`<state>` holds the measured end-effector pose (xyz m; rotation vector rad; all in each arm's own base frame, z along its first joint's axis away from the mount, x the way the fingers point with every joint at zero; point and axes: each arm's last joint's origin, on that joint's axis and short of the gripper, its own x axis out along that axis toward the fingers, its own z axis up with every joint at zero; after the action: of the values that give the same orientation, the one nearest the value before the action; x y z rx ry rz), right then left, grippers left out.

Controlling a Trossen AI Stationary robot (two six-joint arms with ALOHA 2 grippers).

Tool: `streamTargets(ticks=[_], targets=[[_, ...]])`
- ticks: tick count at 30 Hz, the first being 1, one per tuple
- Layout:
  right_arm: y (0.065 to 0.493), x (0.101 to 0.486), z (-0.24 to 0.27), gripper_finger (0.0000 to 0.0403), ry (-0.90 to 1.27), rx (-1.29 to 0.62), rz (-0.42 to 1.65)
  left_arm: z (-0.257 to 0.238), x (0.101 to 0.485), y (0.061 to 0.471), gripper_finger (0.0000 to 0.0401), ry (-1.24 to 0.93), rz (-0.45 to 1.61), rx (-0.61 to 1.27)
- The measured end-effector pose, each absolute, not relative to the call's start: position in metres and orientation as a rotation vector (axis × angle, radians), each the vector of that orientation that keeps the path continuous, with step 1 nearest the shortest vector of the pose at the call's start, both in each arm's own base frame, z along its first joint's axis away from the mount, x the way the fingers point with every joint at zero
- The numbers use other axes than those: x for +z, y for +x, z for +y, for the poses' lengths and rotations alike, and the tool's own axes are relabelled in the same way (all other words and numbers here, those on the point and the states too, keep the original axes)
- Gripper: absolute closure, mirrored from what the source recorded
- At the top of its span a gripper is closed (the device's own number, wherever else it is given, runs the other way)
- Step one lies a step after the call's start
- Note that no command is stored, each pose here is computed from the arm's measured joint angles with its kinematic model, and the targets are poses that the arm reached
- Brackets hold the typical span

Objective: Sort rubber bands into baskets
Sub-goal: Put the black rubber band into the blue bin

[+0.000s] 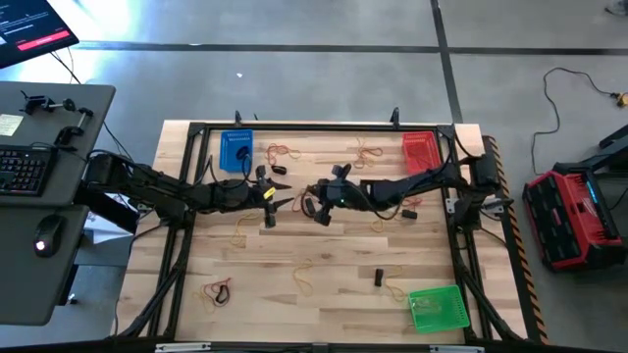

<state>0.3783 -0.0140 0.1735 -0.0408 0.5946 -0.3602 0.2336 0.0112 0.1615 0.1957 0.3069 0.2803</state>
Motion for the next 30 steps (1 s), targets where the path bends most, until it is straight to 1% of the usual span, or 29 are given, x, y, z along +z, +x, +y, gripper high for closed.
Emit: streamTargets(ticks=[4, 10, 15, 23, 30], targets=[[0.38, 0.175, -0.008, 0.0403, -0.042, -0.343, 0.572, 0.008, 0.162, 0.234, 0.0228, 0.2, 0.306, 0.27], [0.382, 0.178, -0.001, 0.0403, -0.052, -0.306, 0.542, 0.002, 0.162, 0.234, 0.0227, 0.203, 0.305, 0.244], [0.383, 0.18, 0.003, 0.0403, -0.055, -0.277, 0.522, -0.003, 0.166, 0.243, 0.0227, 0.206, 0.297, 0.227], [0.383, 0.18, 0.01, 0.0403, -0.052, -0.261, 0.514, -0.003, 0.162, 0.254, 0.0227, 0.221, 0.341, 0.271], [0.384, 0.182, 0.017, 0.0403, -0.067, -0.239, 0.49, -0.003, 0.161, 0.256, 0.0245, 0.217, 0.343, 0.248]])
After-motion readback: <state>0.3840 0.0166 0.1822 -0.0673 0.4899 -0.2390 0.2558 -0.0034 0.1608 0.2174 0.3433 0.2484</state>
